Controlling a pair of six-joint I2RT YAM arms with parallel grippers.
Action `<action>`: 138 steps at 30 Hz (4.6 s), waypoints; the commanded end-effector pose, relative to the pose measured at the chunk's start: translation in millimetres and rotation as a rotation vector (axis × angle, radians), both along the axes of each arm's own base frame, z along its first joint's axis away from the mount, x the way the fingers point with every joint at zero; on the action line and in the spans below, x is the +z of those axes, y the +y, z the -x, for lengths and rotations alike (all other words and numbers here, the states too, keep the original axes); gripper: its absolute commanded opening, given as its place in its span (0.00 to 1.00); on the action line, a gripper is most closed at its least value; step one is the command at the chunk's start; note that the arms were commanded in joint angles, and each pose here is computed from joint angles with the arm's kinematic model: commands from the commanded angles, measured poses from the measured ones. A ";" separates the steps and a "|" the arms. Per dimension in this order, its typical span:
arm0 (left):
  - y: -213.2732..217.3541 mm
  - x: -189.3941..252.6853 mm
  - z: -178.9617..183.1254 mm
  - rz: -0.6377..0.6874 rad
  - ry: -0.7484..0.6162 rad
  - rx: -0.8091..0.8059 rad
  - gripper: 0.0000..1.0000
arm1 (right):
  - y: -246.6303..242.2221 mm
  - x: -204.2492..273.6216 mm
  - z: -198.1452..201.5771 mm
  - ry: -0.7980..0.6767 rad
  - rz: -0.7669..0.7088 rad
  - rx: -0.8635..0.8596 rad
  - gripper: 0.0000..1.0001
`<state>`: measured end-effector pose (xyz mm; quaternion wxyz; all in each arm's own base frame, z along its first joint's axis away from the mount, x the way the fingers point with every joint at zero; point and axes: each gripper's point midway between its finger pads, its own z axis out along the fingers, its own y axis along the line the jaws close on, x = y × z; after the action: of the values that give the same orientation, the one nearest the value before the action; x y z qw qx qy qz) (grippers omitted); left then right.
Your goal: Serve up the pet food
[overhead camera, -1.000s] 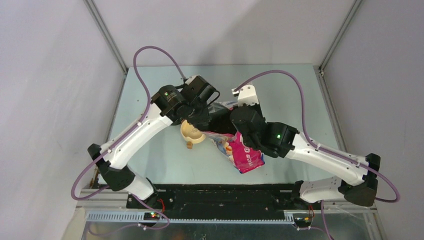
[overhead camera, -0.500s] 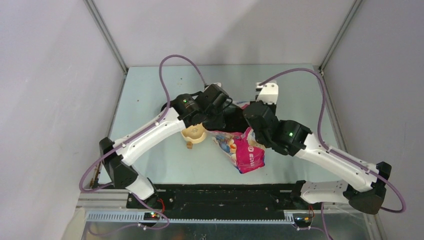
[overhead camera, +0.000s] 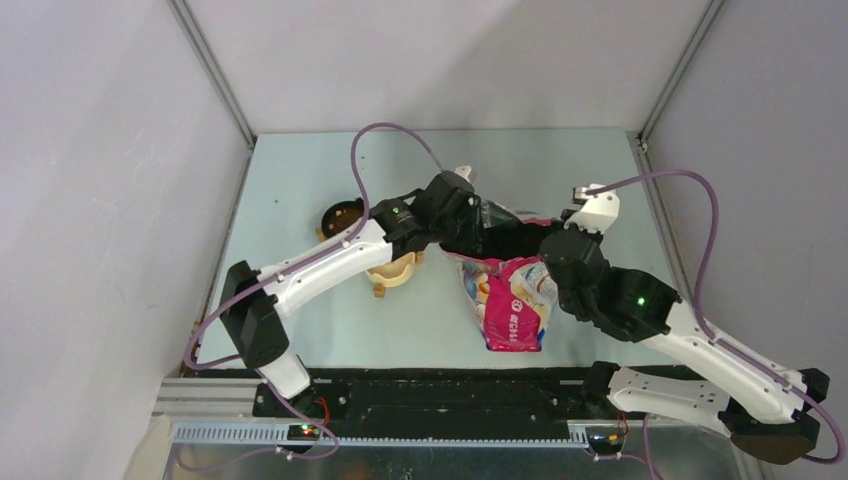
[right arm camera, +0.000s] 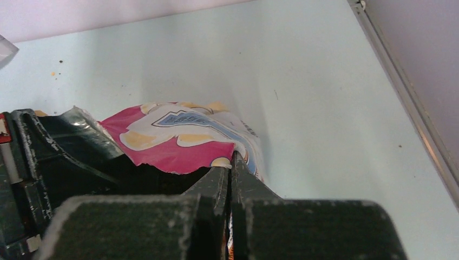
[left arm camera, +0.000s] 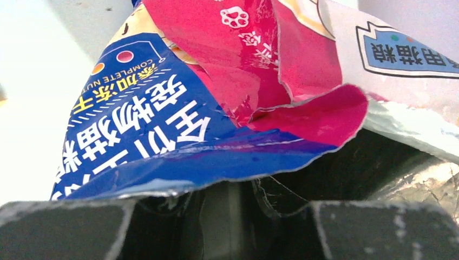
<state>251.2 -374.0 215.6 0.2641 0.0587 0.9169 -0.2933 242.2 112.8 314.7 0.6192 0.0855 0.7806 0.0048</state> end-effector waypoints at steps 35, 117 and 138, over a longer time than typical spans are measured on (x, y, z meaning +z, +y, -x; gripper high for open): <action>41.0 88.0 50.5 0.699 -0.096 0.128 0.00 | -46.3 33.7 5.3 -0.171 -0.130 -0.204 0.00; 100.8 113.6 69.8 1.162 -0.146 0.051 0.00 | -36.5 47.5 20.2 -0.216 -0.231 -0.107 0.00; 190.5 106.7 60.9 1.060 -0.357 0.349 0.00 | -34.1 47.8 20.6 -0.216 -0.211 -0.103 0.00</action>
<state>184.2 -201.6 331.9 0.4179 -0.1607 0.5782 -0.6821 222.7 87.5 318.4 0.6553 0.1029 0.7483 0.0052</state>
